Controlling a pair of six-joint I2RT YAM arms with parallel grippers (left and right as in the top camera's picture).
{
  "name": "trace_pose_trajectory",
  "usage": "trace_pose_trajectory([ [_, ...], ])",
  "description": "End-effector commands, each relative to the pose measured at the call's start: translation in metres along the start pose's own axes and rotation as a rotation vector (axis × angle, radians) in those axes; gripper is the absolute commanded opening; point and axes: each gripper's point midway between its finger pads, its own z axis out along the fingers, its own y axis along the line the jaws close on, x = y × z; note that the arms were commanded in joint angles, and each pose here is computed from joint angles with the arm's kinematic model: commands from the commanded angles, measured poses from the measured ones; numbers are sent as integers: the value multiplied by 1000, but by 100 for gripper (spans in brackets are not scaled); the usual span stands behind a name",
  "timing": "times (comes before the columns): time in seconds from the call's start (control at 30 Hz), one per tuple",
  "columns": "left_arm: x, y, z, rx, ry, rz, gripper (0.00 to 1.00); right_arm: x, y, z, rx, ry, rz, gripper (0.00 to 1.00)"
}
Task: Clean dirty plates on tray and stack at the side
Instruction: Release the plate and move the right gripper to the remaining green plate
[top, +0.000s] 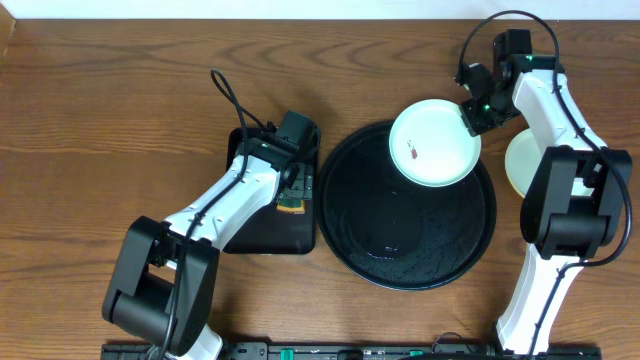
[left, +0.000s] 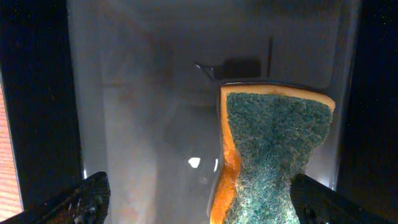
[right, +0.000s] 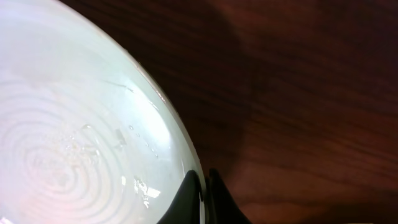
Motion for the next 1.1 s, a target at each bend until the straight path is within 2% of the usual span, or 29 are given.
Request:
trace_pose_trajectory([
  [0.0,1,6,2,-26,0,0,93,-6,-1,-12,7,-25,28,1],
  [0.23,1,6,2,-26,0,0,93,-7,20,-54,-48,-57,129,1],
  [0.47,1,6,2,-26,0,0,93,39,46,-73,-128,124,275,1],
  [0.67,1,6,2,-26,0,0,93,60,57,-65,-149,211,328,1],
  [0.87,1,6,2,-26,0,0,93,77,63,-51,-146,274,470,1],
  [1.07,1,6,2,-26,0,0,93,94,79,-28,-154,322,463,1],
])
